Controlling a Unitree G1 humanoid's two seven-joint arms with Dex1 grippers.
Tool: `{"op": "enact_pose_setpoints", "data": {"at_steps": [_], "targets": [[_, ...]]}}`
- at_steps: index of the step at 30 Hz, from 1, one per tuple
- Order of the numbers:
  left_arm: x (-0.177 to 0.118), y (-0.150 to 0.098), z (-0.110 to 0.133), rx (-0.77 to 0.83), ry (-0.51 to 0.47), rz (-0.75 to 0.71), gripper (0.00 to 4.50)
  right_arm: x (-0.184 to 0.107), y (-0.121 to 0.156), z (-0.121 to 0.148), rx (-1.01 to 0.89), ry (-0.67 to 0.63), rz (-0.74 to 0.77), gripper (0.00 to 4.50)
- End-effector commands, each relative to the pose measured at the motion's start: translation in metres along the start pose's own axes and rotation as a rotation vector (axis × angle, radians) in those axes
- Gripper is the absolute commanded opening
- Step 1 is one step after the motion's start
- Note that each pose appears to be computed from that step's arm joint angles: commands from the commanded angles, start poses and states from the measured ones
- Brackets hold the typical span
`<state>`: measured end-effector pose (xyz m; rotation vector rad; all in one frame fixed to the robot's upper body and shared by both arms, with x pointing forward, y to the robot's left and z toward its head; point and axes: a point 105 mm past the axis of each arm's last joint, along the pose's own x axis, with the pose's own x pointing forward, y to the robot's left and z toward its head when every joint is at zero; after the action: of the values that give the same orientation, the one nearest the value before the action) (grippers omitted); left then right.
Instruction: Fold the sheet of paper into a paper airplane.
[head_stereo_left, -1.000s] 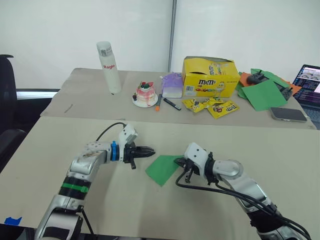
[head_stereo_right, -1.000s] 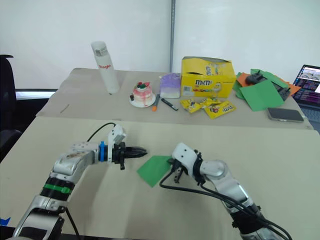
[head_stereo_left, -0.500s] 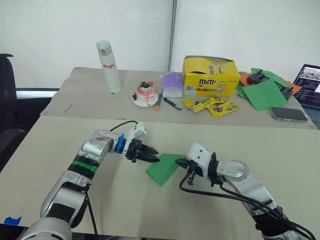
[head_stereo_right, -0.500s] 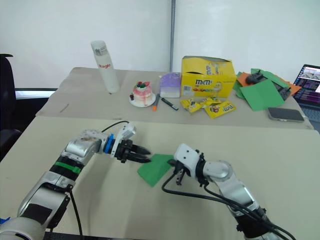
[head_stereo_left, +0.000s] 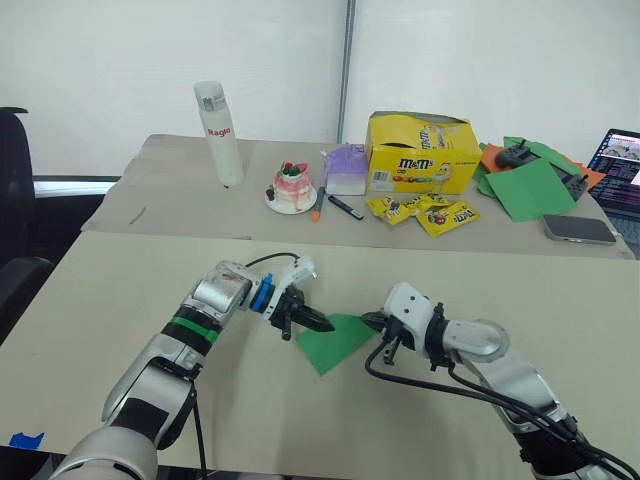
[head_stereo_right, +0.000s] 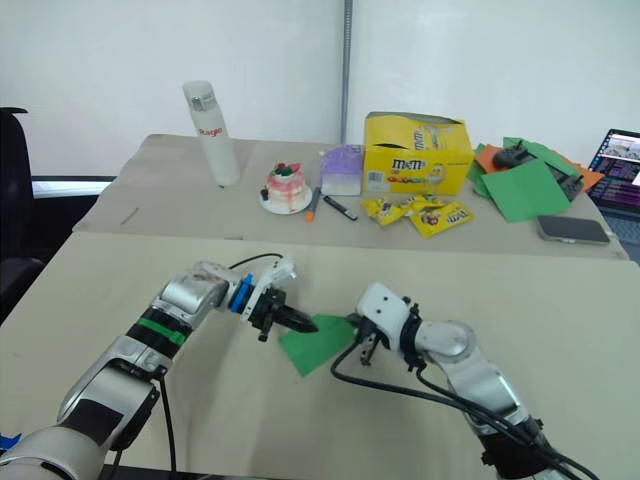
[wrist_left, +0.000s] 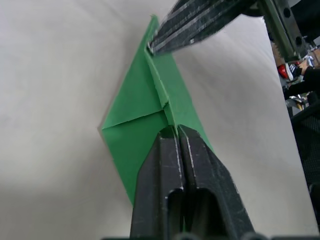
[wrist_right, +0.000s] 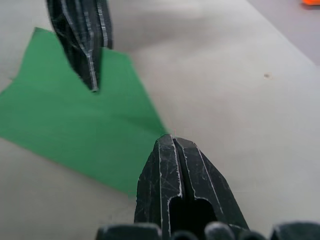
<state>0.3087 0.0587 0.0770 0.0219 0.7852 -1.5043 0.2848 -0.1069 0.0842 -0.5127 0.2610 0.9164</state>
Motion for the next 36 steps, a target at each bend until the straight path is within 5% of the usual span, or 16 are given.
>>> {"op": "enact_pose_setpoints", "data": {"at_steps": [1, 13, 31, 36], "targets": [[0.003, -0.007, 0.005, -0.056, -0.054, -0.002, 0.01, -0.017, -0.016, 0.007, 0.006, -0.018, -0.073, 0.0], [0.015, -0.015, 0.021, -0.649, -0.462, 0.11, 0.01, -0.057, -0.084, 0.02, 0.021, -0.069, -0.471, 0.0], [0.053, -0.013, 0.028, -0.844, -0.496, 0.153, 0.01, -0.06, -0.098, 0.033, 0.035, -0.132, -0.607, 0.0], [0.036, -0.012, 0.024, -0.814, -0.494, 0.177, 1.5, -0.057, -0.094, 0.034, 0.037, -0.133, -0.597, 0.0]]}}
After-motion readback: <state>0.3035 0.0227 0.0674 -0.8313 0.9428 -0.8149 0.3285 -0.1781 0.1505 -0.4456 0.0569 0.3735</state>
